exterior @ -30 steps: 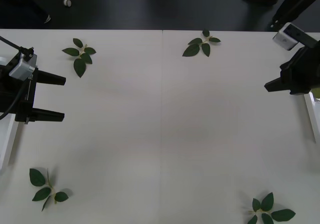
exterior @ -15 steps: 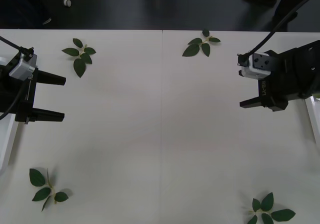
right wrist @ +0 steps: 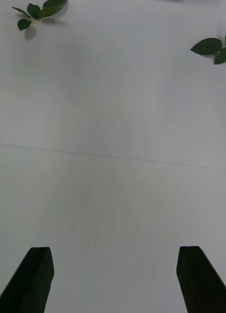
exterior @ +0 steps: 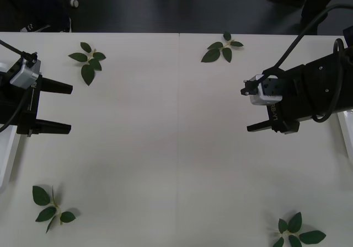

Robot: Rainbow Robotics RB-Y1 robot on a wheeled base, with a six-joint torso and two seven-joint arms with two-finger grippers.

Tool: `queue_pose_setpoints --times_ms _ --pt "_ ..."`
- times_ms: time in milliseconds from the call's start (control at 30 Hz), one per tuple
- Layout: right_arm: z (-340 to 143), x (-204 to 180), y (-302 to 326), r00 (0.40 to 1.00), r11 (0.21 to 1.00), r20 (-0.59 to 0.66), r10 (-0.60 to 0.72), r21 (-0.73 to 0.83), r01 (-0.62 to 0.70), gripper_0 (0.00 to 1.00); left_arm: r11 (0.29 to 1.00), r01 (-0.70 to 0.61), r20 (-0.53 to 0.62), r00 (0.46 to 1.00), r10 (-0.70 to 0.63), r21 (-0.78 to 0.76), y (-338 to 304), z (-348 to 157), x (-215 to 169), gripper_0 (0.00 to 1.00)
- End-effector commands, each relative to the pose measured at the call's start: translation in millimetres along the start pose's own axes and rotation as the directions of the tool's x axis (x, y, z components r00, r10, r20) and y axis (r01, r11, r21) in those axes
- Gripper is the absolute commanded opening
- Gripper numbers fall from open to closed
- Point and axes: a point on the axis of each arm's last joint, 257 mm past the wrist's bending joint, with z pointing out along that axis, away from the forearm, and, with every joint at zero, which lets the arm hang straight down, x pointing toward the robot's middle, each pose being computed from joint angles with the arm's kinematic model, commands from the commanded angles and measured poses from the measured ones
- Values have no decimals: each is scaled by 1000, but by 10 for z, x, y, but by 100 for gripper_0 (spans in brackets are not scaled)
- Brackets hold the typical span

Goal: Put the red flowers into the right box and the blue flowers into the left box

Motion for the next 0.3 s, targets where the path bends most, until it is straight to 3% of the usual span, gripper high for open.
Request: queue_pose_setpoints --times_ms 33,300 --pt "-87 -81 -34 998 998 2 -60 21 60 74 998 -56 -5 998 56 -18 47 -70 -118 100" --pt "-87 -81 -34 998 998 2 -60 21 60 74 998 -56 -5 998 56 -18 47 -70 -118 100"
